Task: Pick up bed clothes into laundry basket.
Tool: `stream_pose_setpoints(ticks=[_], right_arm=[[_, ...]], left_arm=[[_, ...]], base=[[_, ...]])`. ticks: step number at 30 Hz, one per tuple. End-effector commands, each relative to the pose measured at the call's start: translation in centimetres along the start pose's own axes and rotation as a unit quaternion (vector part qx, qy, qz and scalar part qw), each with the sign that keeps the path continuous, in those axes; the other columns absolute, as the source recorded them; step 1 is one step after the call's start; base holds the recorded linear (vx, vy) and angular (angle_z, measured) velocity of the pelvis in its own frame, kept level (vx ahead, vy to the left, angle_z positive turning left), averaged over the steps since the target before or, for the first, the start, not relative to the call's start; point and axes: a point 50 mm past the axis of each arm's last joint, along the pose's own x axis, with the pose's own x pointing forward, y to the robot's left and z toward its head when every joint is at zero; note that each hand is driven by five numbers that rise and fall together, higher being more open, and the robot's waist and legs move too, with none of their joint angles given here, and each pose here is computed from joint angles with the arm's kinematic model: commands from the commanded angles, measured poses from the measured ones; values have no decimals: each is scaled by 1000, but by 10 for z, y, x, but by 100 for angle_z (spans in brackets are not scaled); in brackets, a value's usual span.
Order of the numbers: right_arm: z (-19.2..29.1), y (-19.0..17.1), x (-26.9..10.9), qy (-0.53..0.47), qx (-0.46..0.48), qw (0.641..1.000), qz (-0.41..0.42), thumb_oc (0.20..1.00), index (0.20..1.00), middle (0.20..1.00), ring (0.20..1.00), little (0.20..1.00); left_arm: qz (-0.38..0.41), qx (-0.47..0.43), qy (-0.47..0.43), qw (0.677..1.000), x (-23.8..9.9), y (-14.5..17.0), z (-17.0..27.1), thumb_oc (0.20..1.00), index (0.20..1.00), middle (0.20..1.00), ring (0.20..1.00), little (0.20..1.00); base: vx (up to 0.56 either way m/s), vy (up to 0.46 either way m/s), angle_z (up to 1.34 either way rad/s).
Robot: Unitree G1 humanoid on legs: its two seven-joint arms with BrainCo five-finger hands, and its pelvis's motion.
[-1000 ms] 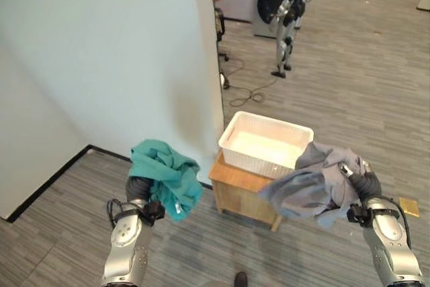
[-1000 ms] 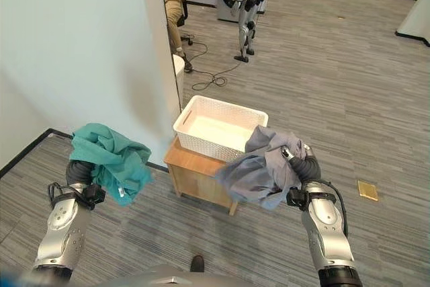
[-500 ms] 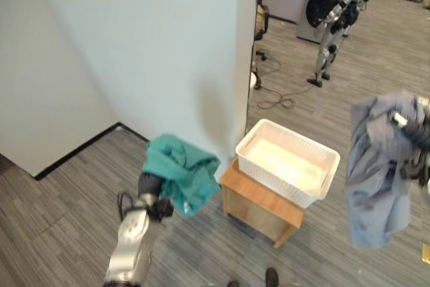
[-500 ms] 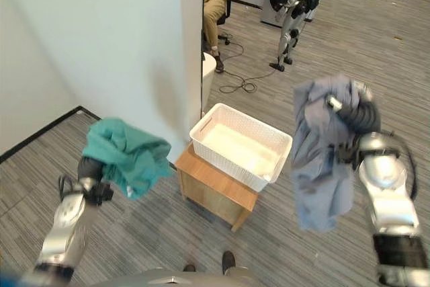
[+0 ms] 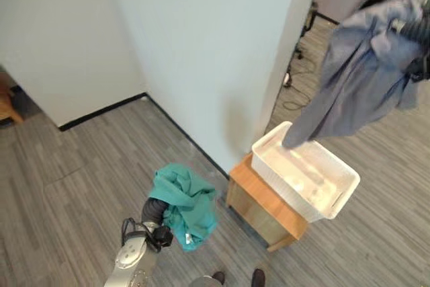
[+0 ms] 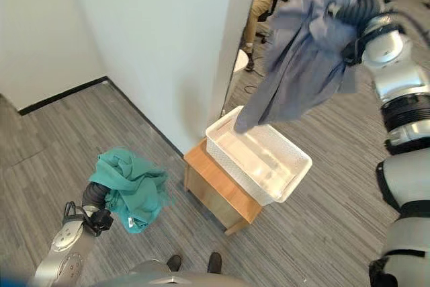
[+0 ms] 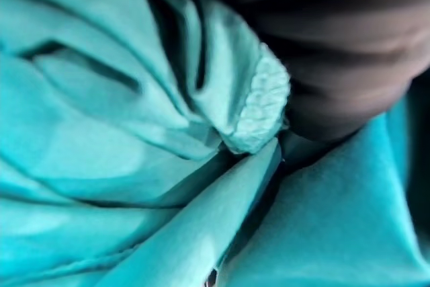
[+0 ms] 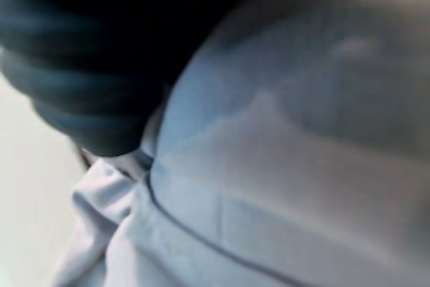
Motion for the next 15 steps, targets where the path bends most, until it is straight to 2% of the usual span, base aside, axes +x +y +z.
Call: stream_pose_setpoints(ticks=[1,3,5,11,12,15], right_arm=[[16,-29,2,-18,-17,999,-36,200,200,200,200,200],[10,5,3,-9,-37,999,17,200,200,200,200,200],[4,21,2,-1,-45,998,36,200,200,200,200,200],[-46,108,-29,58,-32,984,163,200,200,200,200,200],[-61,121,-39,85,-33,978,188,1000,1000,1000,1000,1000],[-92,145,-61,147,-54,952,263,1000,1000,1000,1000,1000]], left_arm=[[-31,0,-84,996,10,-7,38,200,200,200,200,200],[-35,-2,-83,996,12,-11,38,200,200,200,200,200],[-36,-2,-81,996,12,-12,37,200,200,200,200,200],[-40,-3,-86,996,18,-19,37,200,200,200,200,200],[-42,-2,-86,995,19,-20,38,200,200,200,200,200],[-48,4,-88,995,22,-20,40,200,200,200,200,200]], base=[[-59,7,4],[-81,2,5],[-70,3,0],[-41,5,2],[0,0,0],[15,-3,-2]])
